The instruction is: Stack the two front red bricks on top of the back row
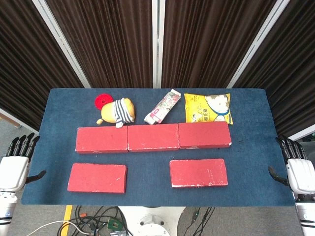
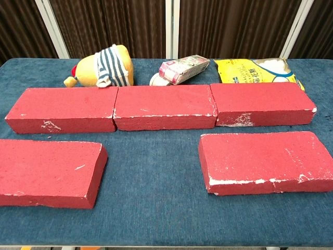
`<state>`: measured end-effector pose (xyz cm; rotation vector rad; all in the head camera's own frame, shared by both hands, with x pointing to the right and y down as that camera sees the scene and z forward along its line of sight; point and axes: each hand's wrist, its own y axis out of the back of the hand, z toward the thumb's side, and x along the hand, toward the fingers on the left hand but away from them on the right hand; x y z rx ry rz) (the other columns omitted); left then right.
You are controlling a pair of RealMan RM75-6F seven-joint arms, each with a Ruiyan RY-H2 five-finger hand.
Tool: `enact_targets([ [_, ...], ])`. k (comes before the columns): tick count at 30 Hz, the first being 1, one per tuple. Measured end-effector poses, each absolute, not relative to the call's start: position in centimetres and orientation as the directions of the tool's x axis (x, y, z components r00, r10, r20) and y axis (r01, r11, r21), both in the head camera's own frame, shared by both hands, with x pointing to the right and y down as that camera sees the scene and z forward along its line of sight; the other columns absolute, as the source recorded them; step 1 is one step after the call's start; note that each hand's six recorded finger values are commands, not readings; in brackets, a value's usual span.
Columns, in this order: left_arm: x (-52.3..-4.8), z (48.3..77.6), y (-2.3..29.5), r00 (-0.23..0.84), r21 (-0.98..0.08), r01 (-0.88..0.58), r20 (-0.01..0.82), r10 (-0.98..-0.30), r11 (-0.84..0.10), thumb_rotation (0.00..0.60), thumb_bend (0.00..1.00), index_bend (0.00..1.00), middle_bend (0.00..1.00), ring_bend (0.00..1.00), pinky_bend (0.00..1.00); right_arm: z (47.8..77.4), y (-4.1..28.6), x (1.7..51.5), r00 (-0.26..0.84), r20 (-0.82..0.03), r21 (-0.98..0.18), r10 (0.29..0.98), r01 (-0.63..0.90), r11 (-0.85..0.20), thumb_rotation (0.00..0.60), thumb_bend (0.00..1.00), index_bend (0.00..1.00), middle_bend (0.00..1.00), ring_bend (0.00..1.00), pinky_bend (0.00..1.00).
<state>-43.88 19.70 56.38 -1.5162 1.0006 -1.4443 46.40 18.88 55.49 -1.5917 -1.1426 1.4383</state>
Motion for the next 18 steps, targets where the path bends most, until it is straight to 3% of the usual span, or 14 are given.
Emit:
enact_targets([
  [10,-43.1,57.1,20.2,0.062,-0.913,-0.045,0.401,-0.914,-0.404,0.6,0.0,0.0,0.0,0.0,0.0,55.4,18.8,46.8,-0.015,-0.374,-0.916,0.927,0.163,-0.367,0.6,0.24,0.0,0.0,0.0,0.0],
  [18,-40.3,58.7,22.0,0.149,-0.828,-0.141,0.523,-0.839,-0.542,0.6,0.0,0.0,0.0,0.0,0.0,55.3,18.8,46.6,-0.005,-0.378,-0.915,0.926,0.152,-0.373,0.6,0.24,0.0,0.0,0.0,0.0],
])
